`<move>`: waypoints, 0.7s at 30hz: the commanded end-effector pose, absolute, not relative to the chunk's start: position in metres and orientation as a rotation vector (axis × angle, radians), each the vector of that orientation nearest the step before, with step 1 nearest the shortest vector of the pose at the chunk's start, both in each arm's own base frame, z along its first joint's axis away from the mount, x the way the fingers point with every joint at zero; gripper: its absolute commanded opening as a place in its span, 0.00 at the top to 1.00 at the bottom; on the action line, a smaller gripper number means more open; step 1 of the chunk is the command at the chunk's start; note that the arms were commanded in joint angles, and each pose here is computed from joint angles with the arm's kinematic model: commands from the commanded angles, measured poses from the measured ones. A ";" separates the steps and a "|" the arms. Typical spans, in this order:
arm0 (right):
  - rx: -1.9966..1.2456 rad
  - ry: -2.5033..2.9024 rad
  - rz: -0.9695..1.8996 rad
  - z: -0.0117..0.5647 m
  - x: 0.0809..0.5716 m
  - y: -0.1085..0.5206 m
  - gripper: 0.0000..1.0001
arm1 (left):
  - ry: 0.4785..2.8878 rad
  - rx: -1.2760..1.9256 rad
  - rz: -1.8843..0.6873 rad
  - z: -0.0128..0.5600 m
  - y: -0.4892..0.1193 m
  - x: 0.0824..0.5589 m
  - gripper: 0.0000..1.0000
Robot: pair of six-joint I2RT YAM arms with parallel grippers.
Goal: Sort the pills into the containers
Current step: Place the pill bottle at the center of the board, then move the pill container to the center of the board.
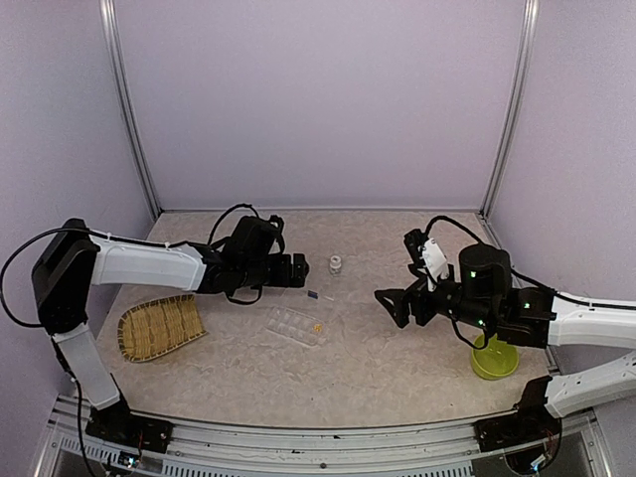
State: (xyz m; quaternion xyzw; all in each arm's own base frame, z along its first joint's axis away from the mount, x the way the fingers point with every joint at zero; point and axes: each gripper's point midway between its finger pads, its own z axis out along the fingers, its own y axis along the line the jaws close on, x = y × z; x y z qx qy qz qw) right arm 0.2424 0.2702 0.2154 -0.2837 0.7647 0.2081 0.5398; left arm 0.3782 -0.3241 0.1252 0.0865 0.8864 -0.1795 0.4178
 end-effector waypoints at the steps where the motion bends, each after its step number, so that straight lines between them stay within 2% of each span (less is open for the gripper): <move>1: -0.665 1.798 0.510 0.219 0.244 0.270 0.00 | 2.241 0.126 -0.490 0.124 -0.309 0.362 0.01; 11: -0.674 1.797 0.513 0.221 0.244 0.272 0.00 | 2.357 0.112 -0.426 0.077 -0.294 0.341 0.01; 21: -0.685 1.799 0.507 0.221 0.246 0.275 0.00 | 2.415 0.223 -0.481 0.049 -0.317 0.320 0.01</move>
